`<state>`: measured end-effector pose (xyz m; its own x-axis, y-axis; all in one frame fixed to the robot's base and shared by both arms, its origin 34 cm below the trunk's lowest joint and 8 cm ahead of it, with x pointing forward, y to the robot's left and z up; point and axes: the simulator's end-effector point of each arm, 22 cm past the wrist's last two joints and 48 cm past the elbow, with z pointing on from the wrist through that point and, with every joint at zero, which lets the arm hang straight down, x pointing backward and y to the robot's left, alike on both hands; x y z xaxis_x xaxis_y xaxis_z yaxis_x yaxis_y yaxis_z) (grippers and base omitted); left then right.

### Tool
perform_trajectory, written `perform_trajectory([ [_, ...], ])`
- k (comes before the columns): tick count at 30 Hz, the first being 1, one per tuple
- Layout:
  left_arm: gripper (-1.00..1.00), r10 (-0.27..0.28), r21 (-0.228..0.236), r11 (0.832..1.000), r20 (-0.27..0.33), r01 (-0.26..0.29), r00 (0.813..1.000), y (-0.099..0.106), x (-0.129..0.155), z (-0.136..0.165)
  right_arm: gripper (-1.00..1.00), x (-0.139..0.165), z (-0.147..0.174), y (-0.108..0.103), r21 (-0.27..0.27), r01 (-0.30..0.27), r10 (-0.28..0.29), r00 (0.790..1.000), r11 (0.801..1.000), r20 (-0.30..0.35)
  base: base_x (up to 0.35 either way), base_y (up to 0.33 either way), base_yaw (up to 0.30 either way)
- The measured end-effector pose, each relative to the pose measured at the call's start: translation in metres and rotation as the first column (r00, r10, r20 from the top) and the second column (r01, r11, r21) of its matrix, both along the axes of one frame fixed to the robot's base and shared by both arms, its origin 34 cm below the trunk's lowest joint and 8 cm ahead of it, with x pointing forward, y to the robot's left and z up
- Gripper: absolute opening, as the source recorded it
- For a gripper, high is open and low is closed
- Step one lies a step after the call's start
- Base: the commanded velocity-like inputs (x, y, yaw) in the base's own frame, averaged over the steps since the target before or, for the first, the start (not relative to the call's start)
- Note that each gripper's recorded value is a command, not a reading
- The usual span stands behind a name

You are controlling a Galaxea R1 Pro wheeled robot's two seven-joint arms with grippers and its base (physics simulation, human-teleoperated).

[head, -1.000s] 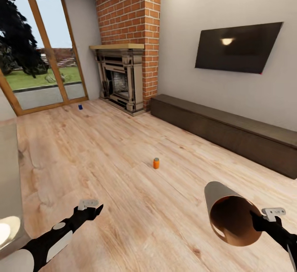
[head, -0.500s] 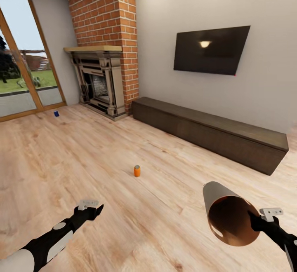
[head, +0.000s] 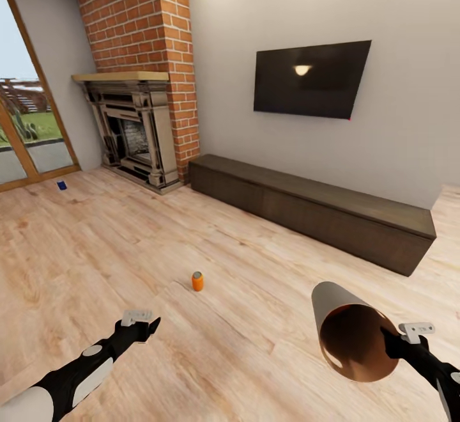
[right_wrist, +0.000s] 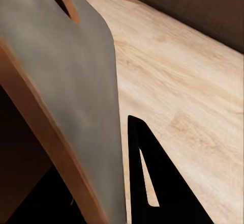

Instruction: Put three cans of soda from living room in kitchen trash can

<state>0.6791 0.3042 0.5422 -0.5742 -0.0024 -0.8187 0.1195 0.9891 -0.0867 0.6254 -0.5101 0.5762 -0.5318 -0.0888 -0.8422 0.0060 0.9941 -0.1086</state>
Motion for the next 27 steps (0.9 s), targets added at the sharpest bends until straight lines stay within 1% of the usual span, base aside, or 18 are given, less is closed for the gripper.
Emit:
perform_trajectory([
  [6, 1.00, 0.000, 0.000, 1.000, -0.002, 0.000, 1.000, 0.000, 0.000, -0.001, -1.00, 0.001, -0.005, 0.011, 0.009, -0.007, 0.007, 1.000, 1.000, -0.002, 0.322, 0.000, 0.148],
  [14, 1.00, 0.000, 0.000, 1.000, -0.007, 0.000, 1.000, 0.000, -0.001, -0.004, -1.00, 0.001, -0.008, 0.013, 0.014, -0.002, 0.002, 1.000, 1.000, -0.005, 0.322, 0.000, 0.198],
  [19, 1.00, -0.001, -0.002, 1.000, -0.011, 0.001, 1.000, -0.002, -0.002, -0.005, -1.00, 0.001, -0.009, 0.013, 0.016, 0.000, 0.000, 1.000, 1.000, -0.007, 0.322, 0.000, 0.053],
  [23, 1.00, -0.007, -0.012, 1.000, -0.020, 0.007, 1.000, -0.009, -0.003, -0.007, -1.00, 0.001, -0.010, 0.014, 0.015, -0.005, 0.005, 1.000, 1.000, -0.008, 0.322, 0.000, 0.010],
  [26, 1.00, -0.020, -0.020, 1.000, -0.050, 0.019, 0.999, -0.016, -0.006, -0.012, -1.00, 0.001, -0.010, 0.015, 0.014, -0.010, 0.010, 1.000, 1.000, -0.010, 0.322, 0.000, 0.002],
  [27, 1.00, -0.027, -0.024, 0.999, -0.090, 0.025, 0.996, -0.021, -0.011, -0.018, -1.00, 0.001, -0.011, 0.015, 0.013, -0.011, 0.012, 1.000, 1.000, -0.012, 0.322, 0.000, 0.001],
])
